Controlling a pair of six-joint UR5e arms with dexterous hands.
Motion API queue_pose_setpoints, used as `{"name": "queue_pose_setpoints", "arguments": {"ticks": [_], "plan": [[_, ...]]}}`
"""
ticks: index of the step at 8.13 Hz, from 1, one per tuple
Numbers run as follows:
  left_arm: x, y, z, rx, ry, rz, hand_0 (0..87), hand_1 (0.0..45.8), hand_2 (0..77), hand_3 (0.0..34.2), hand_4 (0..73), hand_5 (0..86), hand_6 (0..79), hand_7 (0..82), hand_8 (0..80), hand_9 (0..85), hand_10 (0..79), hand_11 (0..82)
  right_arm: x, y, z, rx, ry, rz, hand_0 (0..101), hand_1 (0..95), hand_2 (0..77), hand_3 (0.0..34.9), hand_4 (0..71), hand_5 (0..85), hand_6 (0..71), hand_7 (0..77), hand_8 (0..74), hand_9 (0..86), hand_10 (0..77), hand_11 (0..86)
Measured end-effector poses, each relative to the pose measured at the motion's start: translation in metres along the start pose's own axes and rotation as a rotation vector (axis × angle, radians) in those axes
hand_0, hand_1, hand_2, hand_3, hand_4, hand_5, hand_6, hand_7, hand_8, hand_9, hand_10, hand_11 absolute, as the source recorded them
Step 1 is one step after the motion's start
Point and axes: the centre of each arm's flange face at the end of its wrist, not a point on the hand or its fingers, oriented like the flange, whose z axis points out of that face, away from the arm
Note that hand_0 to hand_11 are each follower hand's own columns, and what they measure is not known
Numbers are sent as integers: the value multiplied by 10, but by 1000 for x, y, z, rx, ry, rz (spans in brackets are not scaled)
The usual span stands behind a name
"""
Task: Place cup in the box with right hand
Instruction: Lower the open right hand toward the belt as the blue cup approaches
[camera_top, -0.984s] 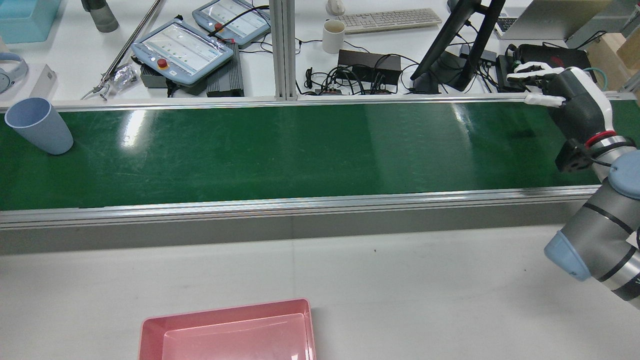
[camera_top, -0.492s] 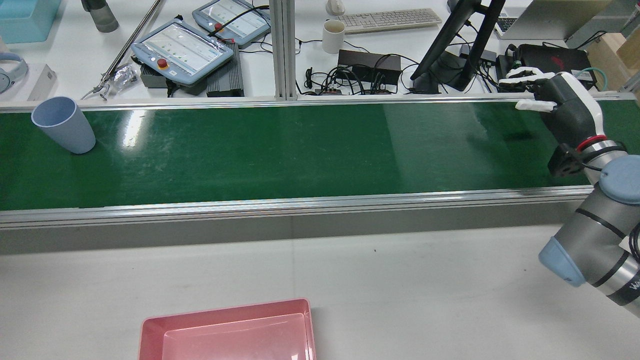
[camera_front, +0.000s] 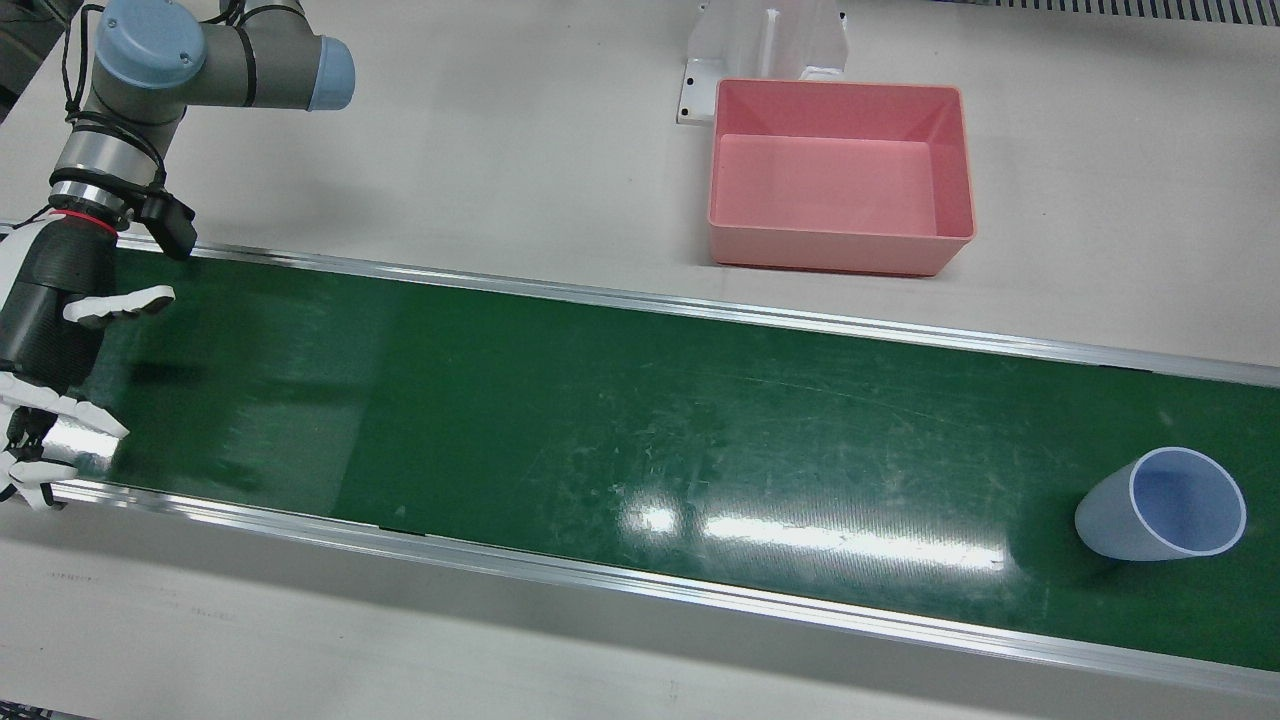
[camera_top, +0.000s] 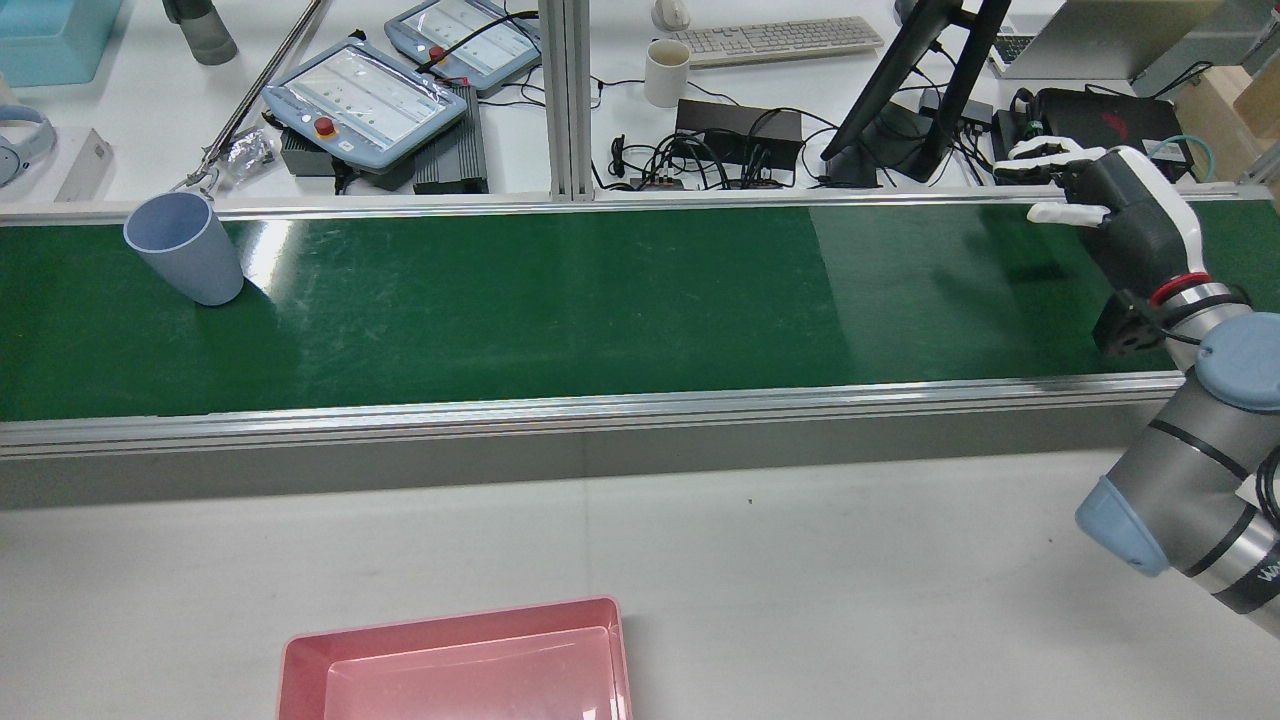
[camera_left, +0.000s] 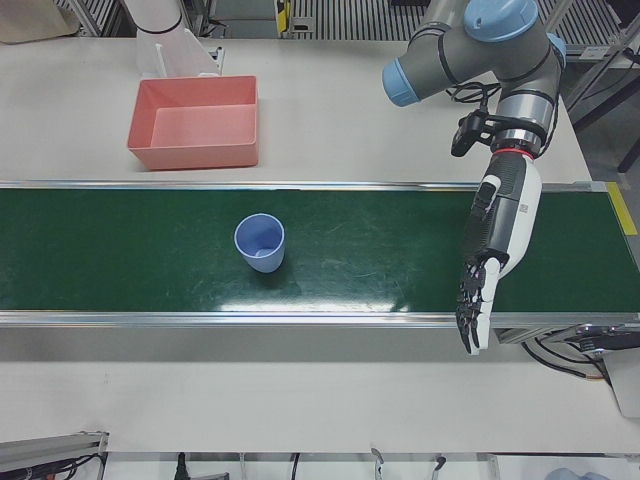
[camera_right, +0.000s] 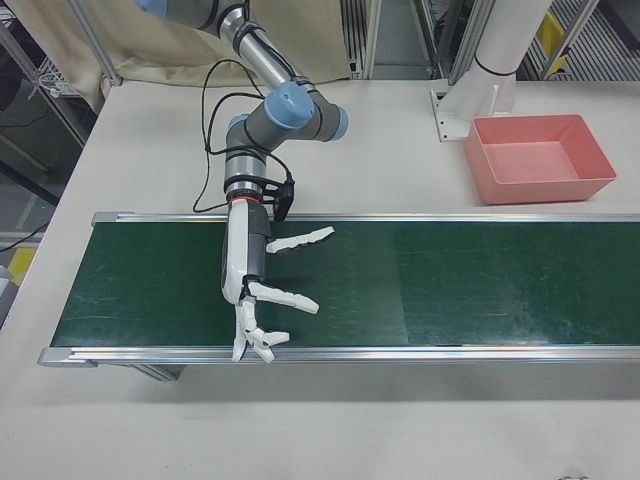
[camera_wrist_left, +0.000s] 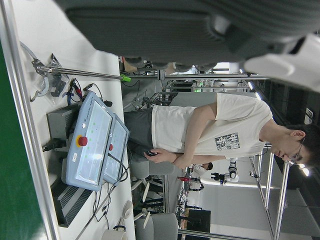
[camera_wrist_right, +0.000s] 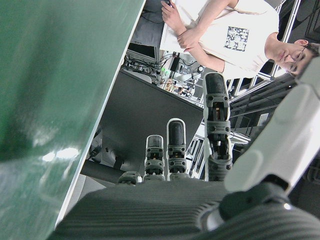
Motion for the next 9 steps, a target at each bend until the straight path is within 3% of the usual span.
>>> {"name": "queue_pose_setpoints", "arguments": {"ticks": [9], "plan": [[0, -1, 0, 1, 0, 0, 0, 5, 5, 0, 0, 0, 0, 0, 0, 0, 0, 0, 10, 7, -2, -13, 17, -53, 441, 5, 16, 0, 513, 11, 98, 475, 98, 202, 27, 33]]}}
